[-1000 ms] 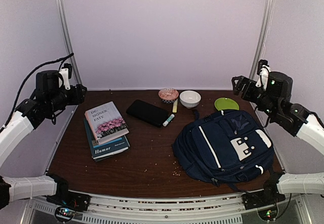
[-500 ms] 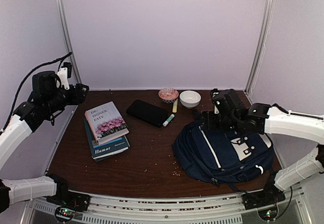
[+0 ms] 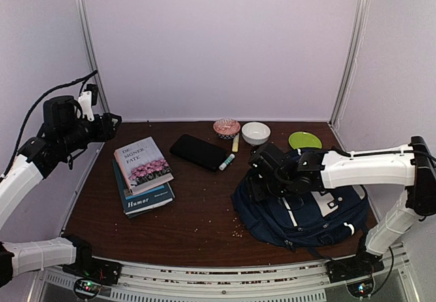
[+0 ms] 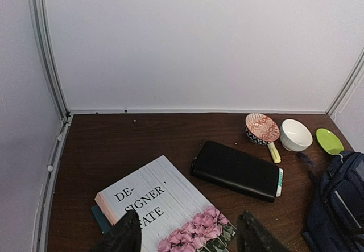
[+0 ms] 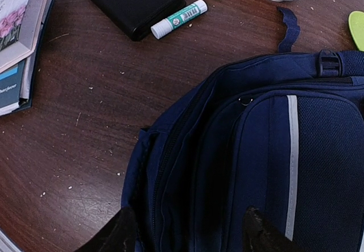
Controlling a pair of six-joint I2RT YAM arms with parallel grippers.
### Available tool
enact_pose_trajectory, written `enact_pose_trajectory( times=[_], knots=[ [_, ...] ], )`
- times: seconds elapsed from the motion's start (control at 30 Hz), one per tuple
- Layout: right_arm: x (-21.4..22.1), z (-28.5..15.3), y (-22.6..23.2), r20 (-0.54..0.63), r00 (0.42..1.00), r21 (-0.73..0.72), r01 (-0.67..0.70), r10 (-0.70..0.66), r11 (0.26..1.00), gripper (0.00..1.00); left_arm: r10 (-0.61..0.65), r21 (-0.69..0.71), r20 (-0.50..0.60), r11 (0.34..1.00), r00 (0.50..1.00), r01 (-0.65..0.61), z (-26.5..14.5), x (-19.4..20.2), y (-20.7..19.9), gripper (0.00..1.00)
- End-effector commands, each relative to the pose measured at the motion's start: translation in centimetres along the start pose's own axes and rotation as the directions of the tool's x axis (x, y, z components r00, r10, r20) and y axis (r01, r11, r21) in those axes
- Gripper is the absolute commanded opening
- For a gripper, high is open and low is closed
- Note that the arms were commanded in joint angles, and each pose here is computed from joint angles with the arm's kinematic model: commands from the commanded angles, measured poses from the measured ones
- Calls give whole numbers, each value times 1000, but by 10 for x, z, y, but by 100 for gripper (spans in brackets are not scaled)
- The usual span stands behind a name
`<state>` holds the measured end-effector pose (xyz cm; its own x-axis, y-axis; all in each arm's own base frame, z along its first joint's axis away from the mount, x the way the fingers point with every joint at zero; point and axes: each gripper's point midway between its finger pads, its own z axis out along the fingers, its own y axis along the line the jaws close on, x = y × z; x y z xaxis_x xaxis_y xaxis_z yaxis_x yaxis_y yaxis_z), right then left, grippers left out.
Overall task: Pack the student bag
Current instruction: Adjust the student bag at the center of the board.
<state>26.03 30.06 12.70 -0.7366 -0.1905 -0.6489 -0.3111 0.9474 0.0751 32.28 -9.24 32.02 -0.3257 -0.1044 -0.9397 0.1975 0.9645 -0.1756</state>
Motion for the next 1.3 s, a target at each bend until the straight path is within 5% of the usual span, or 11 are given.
enact_pose_trajectory(
  times=[0.0,0.77,1.07,1.27],
  knots=[
    [-5,-5,7,24,999,-44,-44,45,998,59,-13,9,40,1000,999,13,-4,-11,-1,97],
    [22,26,9,-94,995,5,29,-29,1000,36,-9,-1,19,1000,1000,9,1,-7,1,97],
    [9,24,39,-100,995,-90,14,-23,996,0,-7,6,-2,1000,1000,7,5,-3,0,97],
    [-15,21,71,-62,997,-134,33,-42,990,0,-5,7,-6,1000,1000,5,6,-2,-1,97]
  ],
)
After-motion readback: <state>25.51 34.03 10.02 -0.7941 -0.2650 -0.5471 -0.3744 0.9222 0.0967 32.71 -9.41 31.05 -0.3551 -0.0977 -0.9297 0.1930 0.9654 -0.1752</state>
